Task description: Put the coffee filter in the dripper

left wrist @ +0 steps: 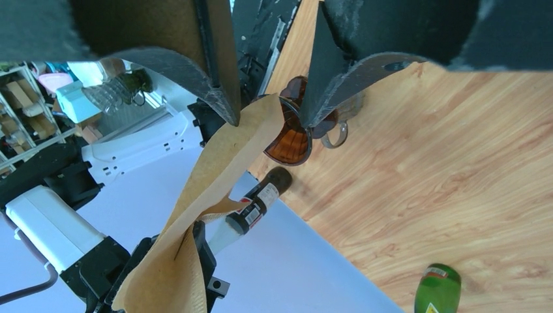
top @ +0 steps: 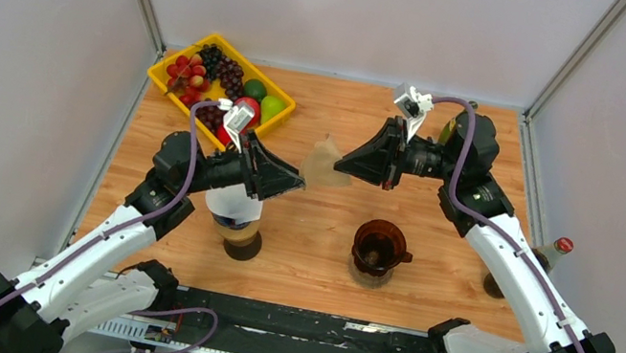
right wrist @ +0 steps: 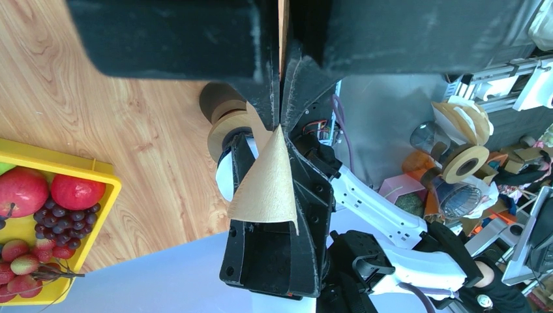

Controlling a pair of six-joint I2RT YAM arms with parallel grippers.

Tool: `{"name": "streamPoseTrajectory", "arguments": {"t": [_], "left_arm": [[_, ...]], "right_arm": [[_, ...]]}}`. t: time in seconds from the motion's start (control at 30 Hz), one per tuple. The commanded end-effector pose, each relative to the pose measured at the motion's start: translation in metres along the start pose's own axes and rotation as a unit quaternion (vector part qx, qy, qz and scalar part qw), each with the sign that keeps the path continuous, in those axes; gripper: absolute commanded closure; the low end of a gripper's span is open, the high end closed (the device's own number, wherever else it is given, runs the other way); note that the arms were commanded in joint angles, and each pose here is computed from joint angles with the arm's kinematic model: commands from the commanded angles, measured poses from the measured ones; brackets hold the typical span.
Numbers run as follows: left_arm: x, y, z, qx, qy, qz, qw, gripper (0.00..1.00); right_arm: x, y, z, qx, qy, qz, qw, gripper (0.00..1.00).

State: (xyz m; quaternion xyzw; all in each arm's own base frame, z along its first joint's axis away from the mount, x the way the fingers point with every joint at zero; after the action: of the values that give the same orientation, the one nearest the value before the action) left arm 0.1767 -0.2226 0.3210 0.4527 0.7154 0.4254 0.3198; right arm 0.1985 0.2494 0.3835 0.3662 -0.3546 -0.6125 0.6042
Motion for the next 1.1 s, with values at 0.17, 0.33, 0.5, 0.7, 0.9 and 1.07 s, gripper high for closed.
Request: {"name": "streamPoseTrajectory", "arguments": {"t": [0.17,0.33,0.5,0.7,0.9,1.07], "left_arm": [[0.002,0.021,-0.019,-0.037,-0.037,-0.031,0.998,0.65],[0.002,0.023,-0.023,-0.042,-0.052,-0.034,0.997,0.66],[0.003,0.023,-0.031,-0.049,-0.074,-0.029,0.996,0.63],[0.001,0.022,-0.033,-0.049,-0.083,-0.025,0.995,0.63],[-0.004,0.021,-0.034,-0.049,-0.089,-0.018,0.995,0.82],[-0.008,0.023,-0.023,-0.052,-0.048,-0.017,0.997,1.0]], "right_arm": [[-0.002,0.01,0.019,0.032,0.043,0.004,0.999,1.0],[-0.005,0.008,0.017,0.03,0.044,0.006,0.999,1.0],[-0.008,0.01,0.008,0.023,0.026,-0.001,0.999,1.0],[-0.011,0.012,0.005,0.018,0.028,0.001,0.999,1.0],[-0.012,0.012,0.003,0.019,0.026,0.0,0.999,1.0],[-0.011,0.013,0.001,0.017,0.014,-0.007,1.0,0.73]]}}
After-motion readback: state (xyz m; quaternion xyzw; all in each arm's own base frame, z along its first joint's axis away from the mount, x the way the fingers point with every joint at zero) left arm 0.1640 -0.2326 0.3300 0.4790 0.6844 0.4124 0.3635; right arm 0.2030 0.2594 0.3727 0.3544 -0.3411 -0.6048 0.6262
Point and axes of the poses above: each gripper's point midway between its finger pads, its own x axis back along the fingers, its own z axis along the line the jaws close on, y = z × x, the point moved 4 cm from there along x, back along the fingers, and after that the axes turned 10 degrees about -x, right-handed, at the moved point
